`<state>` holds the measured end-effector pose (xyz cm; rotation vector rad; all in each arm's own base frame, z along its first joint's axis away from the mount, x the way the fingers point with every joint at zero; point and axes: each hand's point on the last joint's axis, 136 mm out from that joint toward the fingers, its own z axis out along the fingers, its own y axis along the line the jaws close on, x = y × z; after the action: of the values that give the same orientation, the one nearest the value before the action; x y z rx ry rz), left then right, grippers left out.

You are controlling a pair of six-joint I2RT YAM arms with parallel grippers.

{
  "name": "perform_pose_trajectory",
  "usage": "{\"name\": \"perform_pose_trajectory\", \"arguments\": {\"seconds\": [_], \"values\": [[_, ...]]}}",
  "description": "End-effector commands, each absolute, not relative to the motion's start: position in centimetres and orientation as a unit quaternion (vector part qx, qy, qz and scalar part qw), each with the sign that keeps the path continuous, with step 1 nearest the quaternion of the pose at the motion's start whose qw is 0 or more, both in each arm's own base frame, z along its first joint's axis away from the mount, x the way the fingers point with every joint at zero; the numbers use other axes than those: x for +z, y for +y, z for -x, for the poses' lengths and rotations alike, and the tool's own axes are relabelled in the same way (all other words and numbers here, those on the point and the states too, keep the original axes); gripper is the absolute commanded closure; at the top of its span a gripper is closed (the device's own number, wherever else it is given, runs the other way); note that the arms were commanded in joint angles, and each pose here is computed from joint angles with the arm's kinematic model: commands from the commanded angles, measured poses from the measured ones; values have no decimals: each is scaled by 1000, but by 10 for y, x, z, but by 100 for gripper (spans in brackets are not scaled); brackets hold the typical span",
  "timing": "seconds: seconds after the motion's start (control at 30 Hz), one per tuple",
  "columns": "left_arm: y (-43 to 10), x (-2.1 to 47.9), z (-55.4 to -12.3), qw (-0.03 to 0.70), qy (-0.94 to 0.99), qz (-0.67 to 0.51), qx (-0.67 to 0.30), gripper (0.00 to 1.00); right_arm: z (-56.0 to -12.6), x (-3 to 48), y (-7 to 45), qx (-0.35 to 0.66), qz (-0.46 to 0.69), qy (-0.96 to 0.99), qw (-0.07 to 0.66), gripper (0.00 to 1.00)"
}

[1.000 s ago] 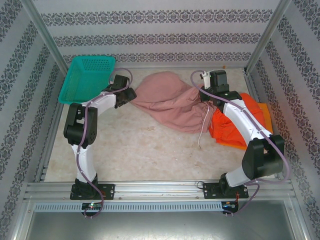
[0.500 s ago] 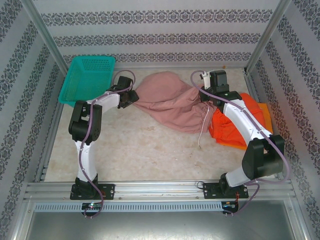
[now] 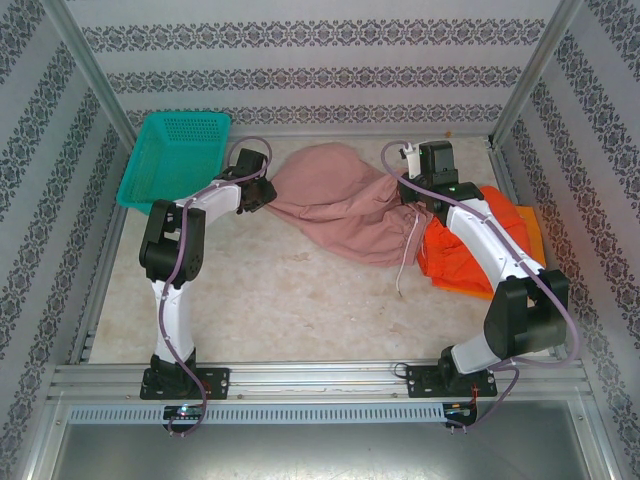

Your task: Fold and stack the shorts

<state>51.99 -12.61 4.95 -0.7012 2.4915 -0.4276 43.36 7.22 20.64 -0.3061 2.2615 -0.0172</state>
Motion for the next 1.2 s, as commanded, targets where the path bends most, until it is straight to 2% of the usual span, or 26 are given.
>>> {"name": "perform_pose_trajectory", "arguments": {"seconds": [0.0, 0.2, 0.33, 0.63, 0.8, 1.17], "values": [[-129, 61, -522, 262, 920, 248, -154, 77, -432, 204, 72, 3, 118, 902, 414, 100], [-127, 74, -528, 276, 918, 242, -150, 100, -431, 200, 74, 9, 120, 904, 410, 100], [-124, 116, -540, 318, 907, 230, -150, 100, -432, 200, 76, 14, 123, 904, 409, 100], [-123, 262, -591, 434, 862, 192, -179, 100, -463, 229, 94, 42, 122, 891, 435, 100], [-106, 341, -620, 492, 821, 205, -207, 100, -494, 286, 114, 55, 126, 861, 490, 100], [-29, 443, -642, 618, 681, 282, -274, 100, -563, 405, 149, 60, 140, 786, 600, 100]]}}
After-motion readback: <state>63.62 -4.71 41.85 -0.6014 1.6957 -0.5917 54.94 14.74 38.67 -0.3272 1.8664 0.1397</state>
